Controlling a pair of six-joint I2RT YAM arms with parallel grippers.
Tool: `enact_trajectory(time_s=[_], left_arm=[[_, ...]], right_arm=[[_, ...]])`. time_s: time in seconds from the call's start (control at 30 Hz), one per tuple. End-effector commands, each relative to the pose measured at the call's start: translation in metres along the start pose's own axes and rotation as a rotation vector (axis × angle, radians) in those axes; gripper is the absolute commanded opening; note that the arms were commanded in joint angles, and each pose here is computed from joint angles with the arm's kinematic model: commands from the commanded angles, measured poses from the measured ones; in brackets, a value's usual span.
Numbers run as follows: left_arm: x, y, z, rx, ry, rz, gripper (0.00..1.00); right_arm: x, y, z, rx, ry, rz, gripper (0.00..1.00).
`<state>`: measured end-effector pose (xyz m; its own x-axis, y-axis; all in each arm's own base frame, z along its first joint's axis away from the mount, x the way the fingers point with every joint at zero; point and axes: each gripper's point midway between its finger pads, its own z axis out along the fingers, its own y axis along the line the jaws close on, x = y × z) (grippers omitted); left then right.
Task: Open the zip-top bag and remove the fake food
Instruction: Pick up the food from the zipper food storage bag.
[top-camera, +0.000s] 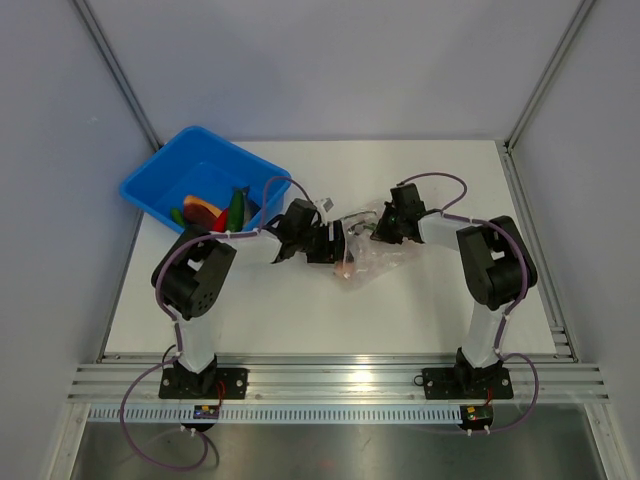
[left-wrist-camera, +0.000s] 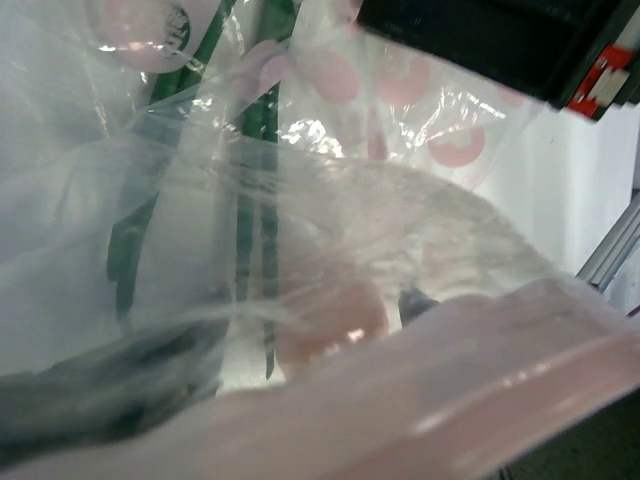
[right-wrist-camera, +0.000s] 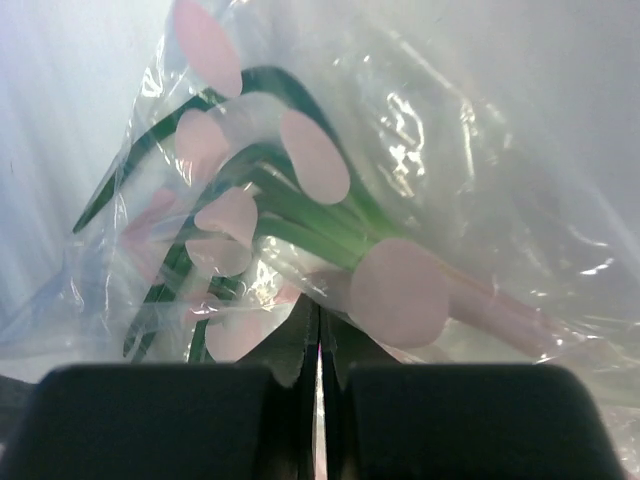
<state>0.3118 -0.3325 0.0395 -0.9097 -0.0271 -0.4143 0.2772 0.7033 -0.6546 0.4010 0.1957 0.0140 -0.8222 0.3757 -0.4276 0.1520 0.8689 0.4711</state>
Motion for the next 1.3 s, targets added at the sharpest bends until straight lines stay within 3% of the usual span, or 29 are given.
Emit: enact_trajectory(time_s=[0.0, 0.4, 0.63, 0.73, 0.87, 0.9, 1.0, 1.27], left_arm=[[0.013, 0.002, -0.008, -0.033, 0.081, 0.036, 0.73], [0.028, 0.007, -0.001, -0.127, 0.138, 0.1, 0.73], [0.022, 0.014, 0.0, -0.215, 0.095, 0.127, 0.73], [0.02, 0.019, -0.001, -0.268, 0.083, 0.149, 0.69], [0.022, 0.019, 0.0, -0.295, 0.093, 0.178, 0.53], [0.022, 0.018, -0.001, -0.295, 0.097, 0.18, 0.45], [0.019, 0.013, -0.006, -0.286, 0.092, 0.193, 0.35], [0.004, -0.003, -0.03, -0.263, 0.024, 0.214, 0.33]], right_arm=[[0.005, -0.032, 0.01, 0.1, 0.015, 0.02, 0.01], [0.005, -0.028, 0.009, 0.079, 0.018, 0.023, 0.01], [0.007, -0.027, 0.009, 0.071, 0.024, 0.024, 0.01], [0.007, -0.026, 0.009, 0.067, 0.025, 0.026, 0.0], [0.007, -0.026, 0.008, 0.067, 0.022, 0.023, 0.01], [0.006, -0.025, 0.007, 0.067, 0.019, 0.023, 0.0], [0.005, -0.029, 0.007, 0.08, 0.015, 0.027, 0.0], [-0.001, -0.045, 0.003, 0.106, -0.012, 0.094, 0.0]])
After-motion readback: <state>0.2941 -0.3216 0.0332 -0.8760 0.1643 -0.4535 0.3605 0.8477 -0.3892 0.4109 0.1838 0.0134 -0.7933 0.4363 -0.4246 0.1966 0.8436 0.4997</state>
